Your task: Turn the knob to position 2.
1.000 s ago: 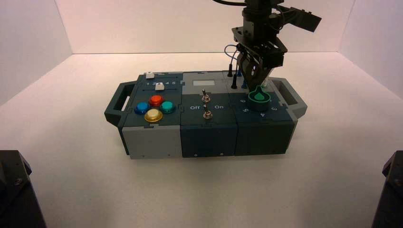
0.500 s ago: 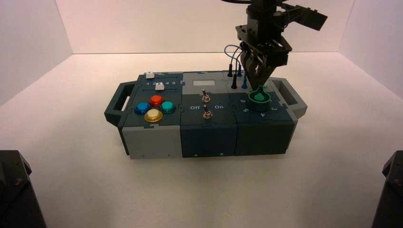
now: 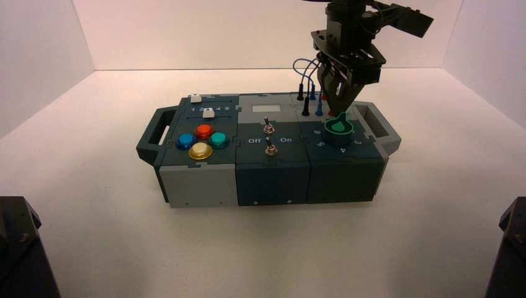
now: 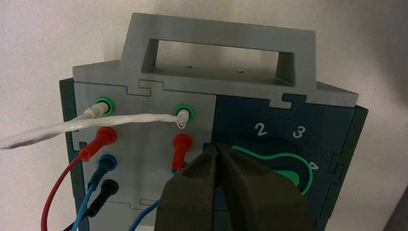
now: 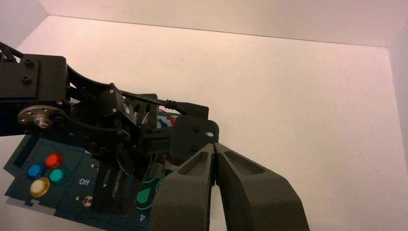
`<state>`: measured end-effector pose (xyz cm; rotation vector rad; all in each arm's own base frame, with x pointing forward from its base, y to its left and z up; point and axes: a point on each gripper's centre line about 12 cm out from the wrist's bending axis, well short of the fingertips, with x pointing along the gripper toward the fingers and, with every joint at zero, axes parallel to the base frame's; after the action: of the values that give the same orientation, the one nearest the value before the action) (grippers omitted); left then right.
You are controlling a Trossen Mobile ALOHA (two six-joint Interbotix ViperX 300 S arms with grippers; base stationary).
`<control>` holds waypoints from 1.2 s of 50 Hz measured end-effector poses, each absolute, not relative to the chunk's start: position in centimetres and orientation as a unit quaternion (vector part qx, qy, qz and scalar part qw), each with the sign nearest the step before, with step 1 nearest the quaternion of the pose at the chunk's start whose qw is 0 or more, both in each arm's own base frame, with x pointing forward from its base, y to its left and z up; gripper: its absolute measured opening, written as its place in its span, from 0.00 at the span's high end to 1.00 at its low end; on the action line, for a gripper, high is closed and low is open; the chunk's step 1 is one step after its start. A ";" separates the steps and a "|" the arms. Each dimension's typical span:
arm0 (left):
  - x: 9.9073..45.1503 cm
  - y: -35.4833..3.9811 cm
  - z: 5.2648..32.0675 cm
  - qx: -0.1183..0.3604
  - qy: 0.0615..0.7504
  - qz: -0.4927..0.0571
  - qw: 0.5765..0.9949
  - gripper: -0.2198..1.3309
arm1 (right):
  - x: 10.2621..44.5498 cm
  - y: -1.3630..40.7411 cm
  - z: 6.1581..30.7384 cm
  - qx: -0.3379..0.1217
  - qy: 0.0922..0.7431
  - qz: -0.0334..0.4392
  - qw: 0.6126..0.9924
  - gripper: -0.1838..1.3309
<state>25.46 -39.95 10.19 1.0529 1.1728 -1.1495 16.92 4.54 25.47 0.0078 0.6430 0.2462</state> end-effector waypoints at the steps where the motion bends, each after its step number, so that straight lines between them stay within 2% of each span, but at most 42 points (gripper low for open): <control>1: 25.4 -40.0 10.2 0.447 0.498 -0.489 0.561 0.97 | 16.9 4.5 25.5 0.004 0.315 0.121 0.941 0.97; 23: 24.1 -40.7 9.7 0.457 0.498 -0.496 0.545 0.97 | 16.9 4.5 25.5 0.004 0.315 0.121 0.941 0.97; 60: 24.6 -40.3 9.8 0.464 0.499 -0.489 0.544 0.97 | 16.9 4.5 25.5 0.003 0.314 0.121 0.942 0.97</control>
<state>24.64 -40.34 9.75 1.1019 1.1847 -1.1595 16.90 4.53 25.49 0.0064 0.6412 0.2468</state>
